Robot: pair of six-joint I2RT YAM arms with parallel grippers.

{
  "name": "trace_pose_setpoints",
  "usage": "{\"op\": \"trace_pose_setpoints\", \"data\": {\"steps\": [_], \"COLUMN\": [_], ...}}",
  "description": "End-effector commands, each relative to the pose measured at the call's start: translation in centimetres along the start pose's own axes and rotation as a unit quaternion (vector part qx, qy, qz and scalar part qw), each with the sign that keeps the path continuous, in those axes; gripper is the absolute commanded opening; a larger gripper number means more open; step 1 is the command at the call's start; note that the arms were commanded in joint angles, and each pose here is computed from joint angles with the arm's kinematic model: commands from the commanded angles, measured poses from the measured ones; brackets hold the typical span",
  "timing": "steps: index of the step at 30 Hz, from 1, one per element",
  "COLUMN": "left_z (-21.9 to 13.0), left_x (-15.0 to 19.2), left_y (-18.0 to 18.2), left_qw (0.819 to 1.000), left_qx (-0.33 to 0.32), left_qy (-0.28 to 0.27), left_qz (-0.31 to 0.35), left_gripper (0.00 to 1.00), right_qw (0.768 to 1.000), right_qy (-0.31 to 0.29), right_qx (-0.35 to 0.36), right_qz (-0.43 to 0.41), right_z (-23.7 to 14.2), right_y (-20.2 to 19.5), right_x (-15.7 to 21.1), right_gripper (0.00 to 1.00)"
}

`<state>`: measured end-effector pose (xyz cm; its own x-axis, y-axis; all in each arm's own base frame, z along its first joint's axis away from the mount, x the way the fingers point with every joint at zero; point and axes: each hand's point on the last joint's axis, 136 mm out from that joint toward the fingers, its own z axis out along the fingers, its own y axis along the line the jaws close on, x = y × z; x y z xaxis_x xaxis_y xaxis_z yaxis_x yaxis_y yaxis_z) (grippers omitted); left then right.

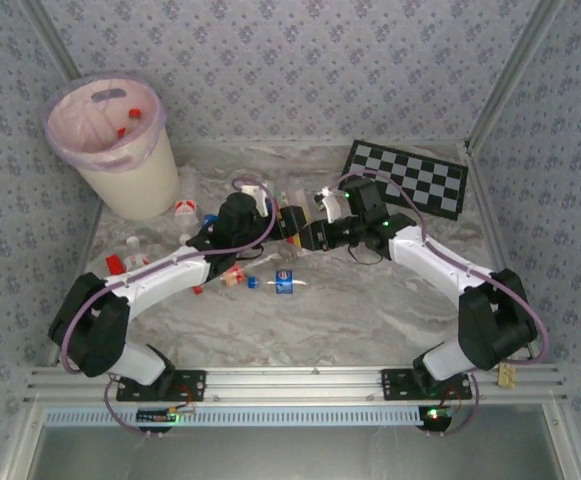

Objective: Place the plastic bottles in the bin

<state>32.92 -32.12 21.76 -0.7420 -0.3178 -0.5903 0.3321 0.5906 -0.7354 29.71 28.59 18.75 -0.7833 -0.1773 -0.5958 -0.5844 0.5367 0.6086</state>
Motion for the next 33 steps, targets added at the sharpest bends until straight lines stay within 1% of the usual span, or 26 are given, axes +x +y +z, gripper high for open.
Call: {"op": "trace_pose_setpoints", "data": {"steps": [1, 2, 3, 5, 6, 7, 8, 9, 10, 11, 14, 16, 18, 19, 20, 21, 23, 26, 28, 30, 31, 33], "left_z": [-0.1, -0.1, -0.1, -0.1, -0.1, 0.0, 0.0, 0.0, 0.0, -0.1, -0.7, -1.3, -1.7, -1.9, -2.0, -2.3, -3.1, -5.2, -7.1, -8.8, -9.6, -10.9], "left_x": [-0.9, -1.0, -1.0, -1.1, -1.0, -1.0, -1.1, -1.1, -1.2, -1.4, -2.8, -4.0, -5.3, -6.1, -6.7, -7.5, -8.9, -11.7, -14.2, -16.7, -17.9, -19.8], "left_y": [-1.2, -1.2, -1.3, -1.2, -1.1, -1.1, -1.0, -0.9, -0.8, -0.7, -1.0, -1.0, -1.2, -1.5, -1.6, -2.1, -2.9, -4.2, -4.7, -4.3, -4.0, -3.8], "left_qw": [1.000, 1.000, 1.000, 1.000, 1.000, 1.000, 1.000, 1.000, 1.000, 1.000, 0.999, 0.998, 0.998, 0.997, 0.997, 0.997, 0.995, 0.986, 0.980, 0.977, 0.978, 0.979], "left_qx": [0.023, 0.023, 0.023, 0.018, 0.015, 0.013, 0.011, 0.008, 0.004, 0.000, -0.015, -0.032, -0.035, -0.033, -0.031, -0.022, -0.021, -0.042, -0.056, -0.069, -0.071, -0.065], "left_qy": [-0.013, -0.014, -0.014, -0.012, -0.010, -0.008, -0.008, -0.009, -0.008, -0.009, -0.011, -0.013, -0.019, -0.021, -0.022, -0.021, -0.014, -0.023, -0.043, -0.064, -0.072, -0.083], "left_qz": [-0.003, -0.003, -0.002, -0.001, 0.000, 0.001, 0.000, 0.001, 0.001, 0.001, 0.026, 0.046, 0.057, 0.062, 0.066, 0.076, 0.101, 0.160, 0.188, 0.190, 0.181, 0.173], "left_gripper": [0.56, 0.51, 0.48, 0.48, 0.48, 0.48, 0.47, 0.47, 0.46, 0.45, 0.42, 0.39, 0.36, 0.32, 0.27, 0.19, 0.01, 0.00, 0.00, 0.00, 0.00, 0.00], "right_qw": [1.000, 1.000, 1.000, 1.000, 1.000, 1.000, 1.000, 1.000, 1.000, 0.999, 0.998, 0.997, 0.994, 0.992, 0.987, 0.981, 0.973, 0.969, 0.969, 0.966, 0.964, 0.958], "right_qy": [-0.009, -0.009, -0.009, -0.009, -0.007, -0.005, -0.001, 0.004, 0.011, 0.017, 0.011, -0.007, -0.034, -0.045, -0.051, -0.051, -0.040, -0.044, -0.046, -0.042, -0.041, -0.052], "right_qx": [-0.003, -0.001, 0.001, 0.003, 0.004, 0.004, 0.006, 0.008, 0.009, 0.016, 0.049, 0.074, 0.101, 0.118, 0.140, 0.165, 0.189, 0.203, 0.201, 0.207, 0.211, 0.229], "right_qz": [-0.026, -0.025, -0.024, -0.025, -0.025, -0.025, -0.025, -0.024, -0.024, -0.024, -0.028, -0.020, 0.000, 0.022, 0.052, 0.086, 0.127, 0.134, 0.137, 0.151, 0.157, 0.165], "right_z": [-0.1, -0.1, -0.1, -0.1, 0.0, -0.1, -0.1, -0.2, -0.5, -0.8, -2.5, -3.9, -5.3, -6.0, -6.6, -7.3, -8.2, -8.9, -9.0, -9.1, -9.1, -9.2], "right_y": [0.8, 0.7, 0.6, 0.6, 0.5, 0.5, 0.5, 0.4, 0.4, 0.1, -1.1, -2.1, -3.1, -3.9, -4.8, -5.8, -7.0, -7.4, -7.3, -7.6, -7.9, -8.6], "right_x": [-1.2, -1.1, -1.1, -1.2, -1.2, -1.2, -1.0, -0.8, -0.4, 0.0, 1.2, 1.7, 1.6, 1.8, 2.0, 2.5, 3.8, 5.0, 5.5, 6.0, 6.3, 6.6], "right_gripper": [0.17, 0.17, 0.17, 0.19, 0.22, 0.27, 0.37, 0.59, 0.85, 0.98, 1.00, 1.00, 1.00, 1.00, 1.00, 1.00, 1.00, 1.00, 1.00, 1.00, 1.00, 1.00]}}
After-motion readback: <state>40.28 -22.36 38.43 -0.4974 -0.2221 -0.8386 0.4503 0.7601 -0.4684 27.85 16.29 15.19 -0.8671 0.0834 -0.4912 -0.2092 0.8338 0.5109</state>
